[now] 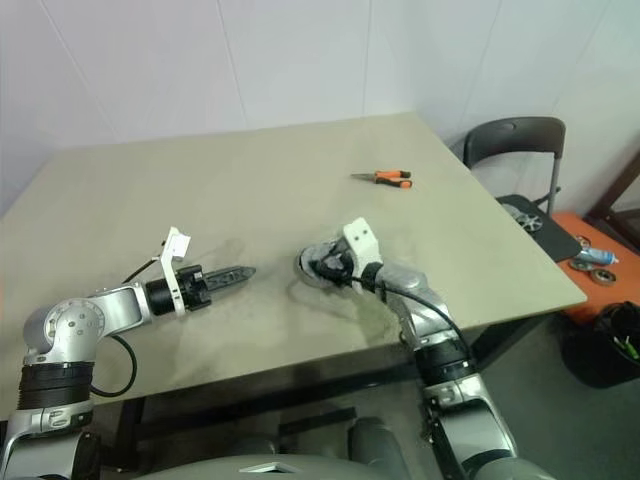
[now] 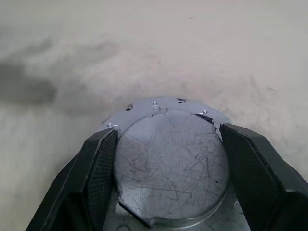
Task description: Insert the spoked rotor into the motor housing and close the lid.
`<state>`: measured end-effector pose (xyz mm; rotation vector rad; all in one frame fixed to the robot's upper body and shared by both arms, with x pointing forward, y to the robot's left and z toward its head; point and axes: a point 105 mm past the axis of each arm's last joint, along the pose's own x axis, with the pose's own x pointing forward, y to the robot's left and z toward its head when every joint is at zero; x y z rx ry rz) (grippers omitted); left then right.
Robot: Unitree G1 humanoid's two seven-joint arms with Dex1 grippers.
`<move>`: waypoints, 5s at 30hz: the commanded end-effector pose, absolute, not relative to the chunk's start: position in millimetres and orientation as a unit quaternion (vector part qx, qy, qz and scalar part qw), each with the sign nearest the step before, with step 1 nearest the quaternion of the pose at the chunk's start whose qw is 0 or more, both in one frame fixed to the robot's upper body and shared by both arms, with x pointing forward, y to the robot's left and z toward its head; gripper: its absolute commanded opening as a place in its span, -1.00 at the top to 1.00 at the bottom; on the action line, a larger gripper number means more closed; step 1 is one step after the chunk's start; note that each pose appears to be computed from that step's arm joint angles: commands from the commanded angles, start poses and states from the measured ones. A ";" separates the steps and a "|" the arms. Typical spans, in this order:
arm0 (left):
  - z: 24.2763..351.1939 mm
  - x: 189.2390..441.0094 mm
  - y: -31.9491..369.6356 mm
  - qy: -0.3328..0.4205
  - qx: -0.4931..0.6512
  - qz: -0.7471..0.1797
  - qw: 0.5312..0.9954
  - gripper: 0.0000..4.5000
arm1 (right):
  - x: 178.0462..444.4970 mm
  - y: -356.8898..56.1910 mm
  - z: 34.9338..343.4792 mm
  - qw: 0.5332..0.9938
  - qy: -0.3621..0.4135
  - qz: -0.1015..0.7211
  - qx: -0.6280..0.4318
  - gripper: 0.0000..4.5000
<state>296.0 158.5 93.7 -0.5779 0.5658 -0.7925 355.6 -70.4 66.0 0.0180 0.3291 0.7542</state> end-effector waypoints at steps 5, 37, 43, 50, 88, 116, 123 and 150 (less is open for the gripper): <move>100.6 298.4 156.7 0.249 -0.267 -0.385 0.848 -0.06 | 353.0 -60.2 115.8 0.895 0.119 0.422 0.081 -0.35; 92.2 299.6 160.3 0.247 -0.273 -0.382 0.848 -0.06 | 360.6 -63.0 103.0 0.896 0.145 0.419 0.041 -0.35; 90.8 299.3 160.8 0.248 -0.274 -0.381 0.848 -0.06 | 360.9 -59.1 87.6 0.904 0.149 0.401 0.004 -0.35; 91.1 299.0 163.3 0.248 -0.273 -0.378 0.849 -0.06 | 354.8 -61.0 79.4 0.898 0.156 0.411 -0.012 -0.35; 94.9 299.9 161.8 0.245 -0.271 -0.380 0.850 -0.06 | 347.4 -63.7 37.5 0.884 0.196 0.417 -0.076 -0.35; 114.0 315.6 152.9 0.216 -0.278 -0.390 0.851 -0.06 | 350.0 -81.6 10.2 0.878 0.255 0.400 -0.068 -0.35; 123.2 321.5 143.4 0.202 -0.280 -0.396 0.851 -0.06 | 354.0 -94.4 2.8 0.890 0.252 0.371 -0.085 -0.35; 139.1 335.6 108.4 0.181 -0.279 -0.423 0.843 -0.06 | 342.1 -106.6 -30.5 0.864 0.339 0.359 -0.094 -0.35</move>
